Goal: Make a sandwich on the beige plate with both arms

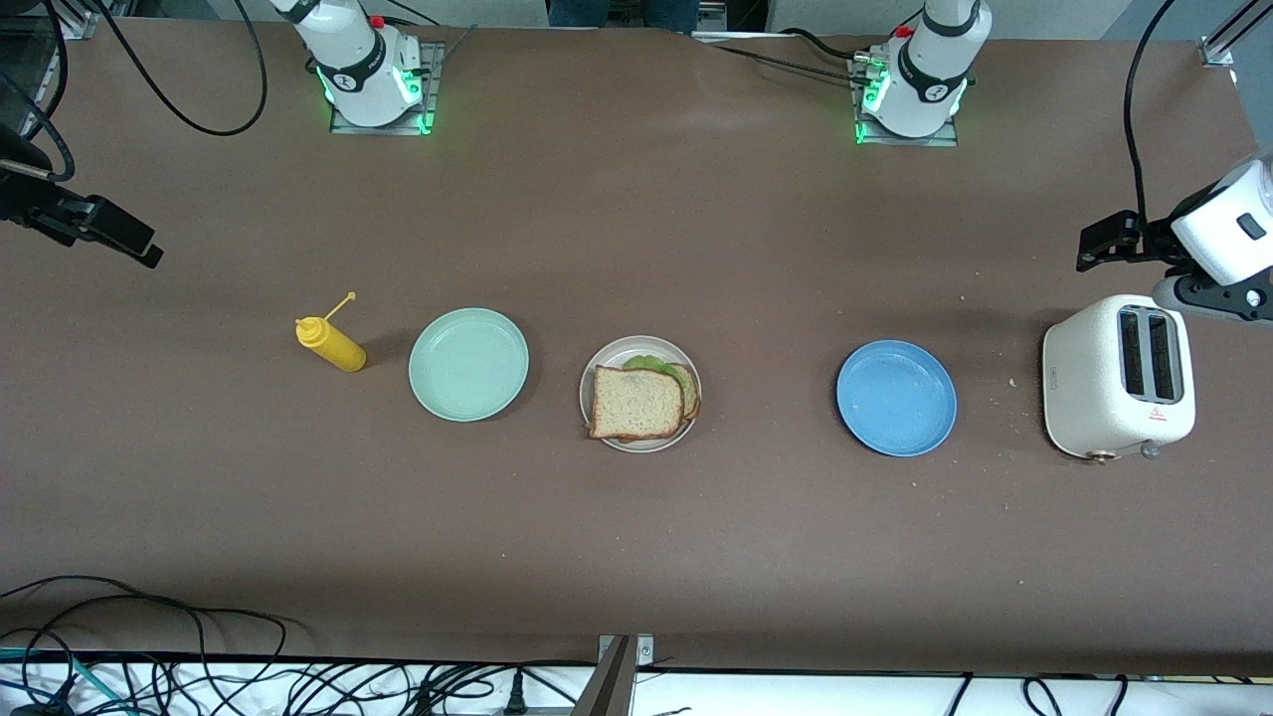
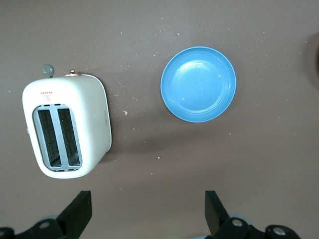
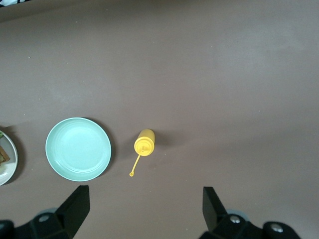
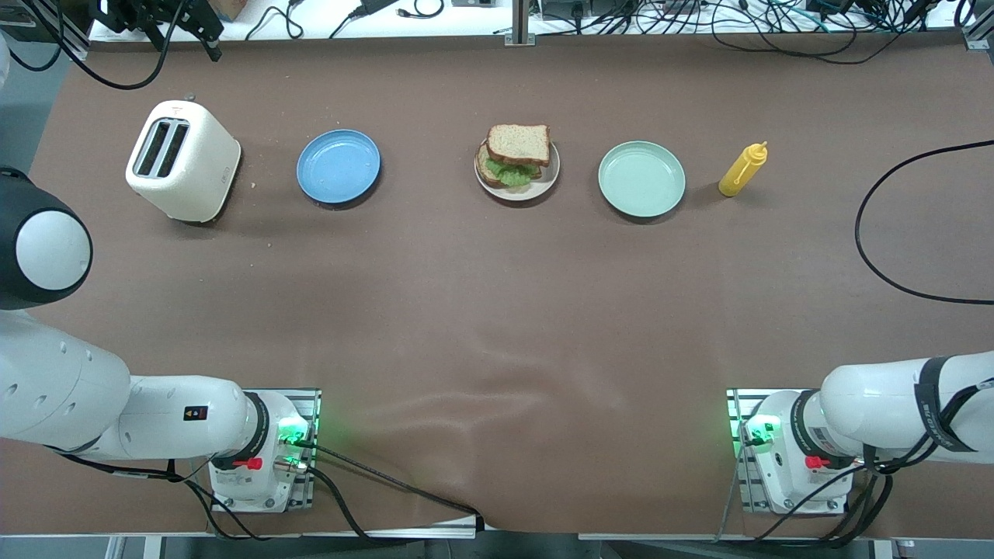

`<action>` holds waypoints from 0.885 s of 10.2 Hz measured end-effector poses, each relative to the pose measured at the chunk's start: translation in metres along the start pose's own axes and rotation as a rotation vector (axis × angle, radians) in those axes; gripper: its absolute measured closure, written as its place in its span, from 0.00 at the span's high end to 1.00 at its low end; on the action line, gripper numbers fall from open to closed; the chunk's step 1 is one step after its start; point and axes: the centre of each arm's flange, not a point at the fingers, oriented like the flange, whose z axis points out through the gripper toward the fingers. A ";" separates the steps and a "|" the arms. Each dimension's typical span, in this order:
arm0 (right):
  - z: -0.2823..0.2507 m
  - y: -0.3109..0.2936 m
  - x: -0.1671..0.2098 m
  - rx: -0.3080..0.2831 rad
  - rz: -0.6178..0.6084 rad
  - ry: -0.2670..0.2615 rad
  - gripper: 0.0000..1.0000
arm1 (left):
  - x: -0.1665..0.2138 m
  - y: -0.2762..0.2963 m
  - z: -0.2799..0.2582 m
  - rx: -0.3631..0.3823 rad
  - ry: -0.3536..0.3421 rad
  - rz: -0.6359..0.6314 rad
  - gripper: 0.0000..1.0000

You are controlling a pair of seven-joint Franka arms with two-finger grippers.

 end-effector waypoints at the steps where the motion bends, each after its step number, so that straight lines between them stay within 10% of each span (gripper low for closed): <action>1: 0.000 0.001 0.000 0.000 0.001 0.000 1.00 | 0.000 0.000 -0.001 0.001 0.002 0.001 1.00; 9: 0.000 0.005 0.002 0.001 -0.009 0.004 1.00 | 0.001 0.008 -0.016 -0.014 0.037 0.011 1.00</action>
